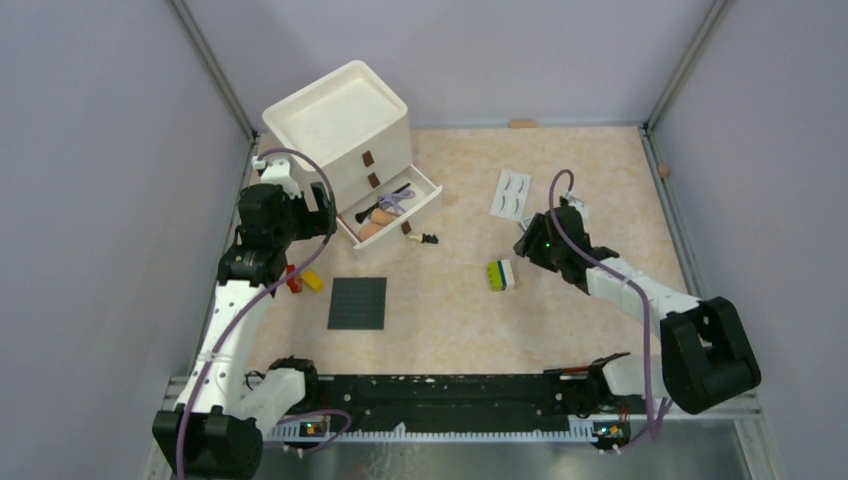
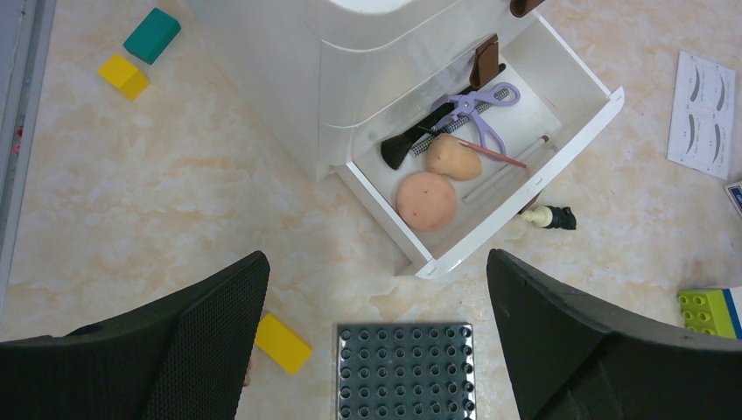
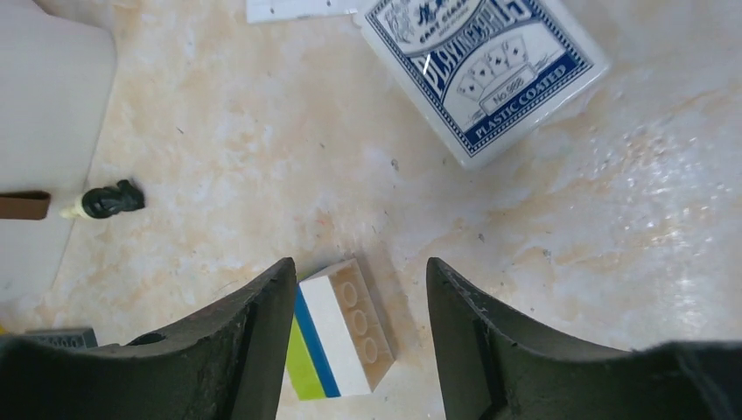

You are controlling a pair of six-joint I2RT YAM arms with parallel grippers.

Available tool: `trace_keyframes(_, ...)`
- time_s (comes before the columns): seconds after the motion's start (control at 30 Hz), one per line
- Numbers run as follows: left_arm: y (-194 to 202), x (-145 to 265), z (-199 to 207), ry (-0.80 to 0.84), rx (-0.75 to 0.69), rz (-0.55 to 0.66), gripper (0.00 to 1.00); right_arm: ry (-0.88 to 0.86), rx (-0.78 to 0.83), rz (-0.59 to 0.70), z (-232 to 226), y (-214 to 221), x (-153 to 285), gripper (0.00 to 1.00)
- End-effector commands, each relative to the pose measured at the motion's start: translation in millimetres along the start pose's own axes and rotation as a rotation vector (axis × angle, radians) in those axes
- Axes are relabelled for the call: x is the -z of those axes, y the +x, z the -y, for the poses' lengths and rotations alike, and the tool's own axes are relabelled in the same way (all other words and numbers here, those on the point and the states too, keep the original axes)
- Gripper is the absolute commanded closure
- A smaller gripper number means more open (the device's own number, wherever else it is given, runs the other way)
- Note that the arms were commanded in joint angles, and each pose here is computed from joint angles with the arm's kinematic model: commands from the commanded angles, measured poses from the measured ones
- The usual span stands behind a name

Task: Organize the makeup
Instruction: Close the drawer in the storage box.

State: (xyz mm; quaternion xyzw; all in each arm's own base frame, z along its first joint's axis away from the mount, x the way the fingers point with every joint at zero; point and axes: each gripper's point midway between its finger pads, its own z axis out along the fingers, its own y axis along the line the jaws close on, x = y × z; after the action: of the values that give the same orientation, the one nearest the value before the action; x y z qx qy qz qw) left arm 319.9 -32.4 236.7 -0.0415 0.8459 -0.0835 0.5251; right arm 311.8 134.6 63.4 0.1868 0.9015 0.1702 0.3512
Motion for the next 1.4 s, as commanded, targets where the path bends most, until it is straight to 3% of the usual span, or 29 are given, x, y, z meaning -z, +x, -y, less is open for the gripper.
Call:
trace_keyframes(0.0,-8.6,-0.5,0.6,0.0,-0.008,0.037,0.01,0.026,0.09,0.139,-5.2,-42.3,26.4,0.44)
trace_keyframes(0.47,-6.1,11.5,-1.4,-0.03,0.042,0.013,0.01,0.014,0.198,0.218,0.3,-55.1,60.9,0.43)
trace_keyframes(0.73,-23.6,12.3,2.8,-0.028,0.07,0.025,0.01,0.24,0.237,0.276,38.0,-73.1,77.7,0.41)
trace_keyframes(0.9,-59.5,4.3,8.2,-0.021,0.061,0.08,0.01,0.27,0.255,0.249,43.0,-70.2,78.8,0.39)
trace_keyframes(1.07,-98.7,-7.0,17.4,0.007,0.048,0.137,0.01,0.149,0.283,0.205,23.2,-61.0,71.6,0.39)
trace_keyframes(1.37,-146.7,-19.7,35.5,0.066,0.025,0.169,0.01,-0.065,0.31,-0.039,-15.6,-21.5,66.1,0.39)
